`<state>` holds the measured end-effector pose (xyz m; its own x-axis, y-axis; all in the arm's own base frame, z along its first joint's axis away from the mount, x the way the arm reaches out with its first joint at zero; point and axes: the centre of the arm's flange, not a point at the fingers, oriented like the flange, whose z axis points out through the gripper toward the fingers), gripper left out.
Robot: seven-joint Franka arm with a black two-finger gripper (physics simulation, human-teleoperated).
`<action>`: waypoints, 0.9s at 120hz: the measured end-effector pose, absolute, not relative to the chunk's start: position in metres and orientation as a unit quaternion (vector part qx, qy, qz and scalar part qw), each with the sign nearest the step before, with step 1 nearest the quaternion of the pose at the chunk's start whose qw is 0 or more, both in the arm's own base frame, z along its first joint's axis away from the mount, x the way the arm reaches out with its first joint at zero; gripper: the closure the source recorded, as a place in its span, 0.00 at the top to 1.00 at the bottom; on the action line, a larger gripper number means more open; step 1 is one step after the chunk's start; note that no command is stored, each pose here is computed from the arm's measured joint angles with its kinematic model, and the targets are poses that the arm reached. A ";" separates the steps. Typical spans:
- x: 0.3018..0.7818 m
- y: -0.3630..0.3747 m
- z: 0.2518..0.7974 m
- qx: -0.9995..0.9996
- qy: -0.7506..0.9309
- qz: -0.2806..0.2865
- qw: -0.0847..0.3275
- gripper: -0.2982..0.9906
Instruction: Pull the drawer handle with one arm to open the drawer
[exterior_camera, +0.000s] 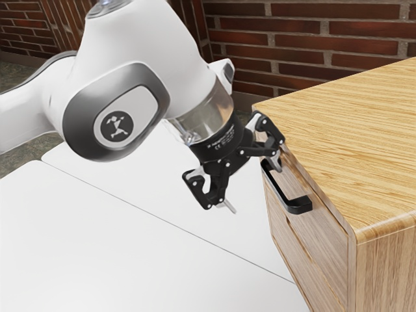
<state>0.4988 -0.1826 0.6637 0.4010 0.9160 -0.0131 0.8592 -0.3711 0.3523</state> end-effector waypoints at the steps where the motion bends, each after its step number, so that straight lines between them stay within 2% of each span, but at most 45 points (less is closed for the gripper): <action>1: 0.499 -0.182 0.664 0.823 0.540 0.093 0.153 0.77; 44: 0.494 -0.179 0.655 0.820 0.546 0.087 0.149 0.77; 108: 0.440 -0.143 0.648 0.809 0.562 0.080 0.149 0.77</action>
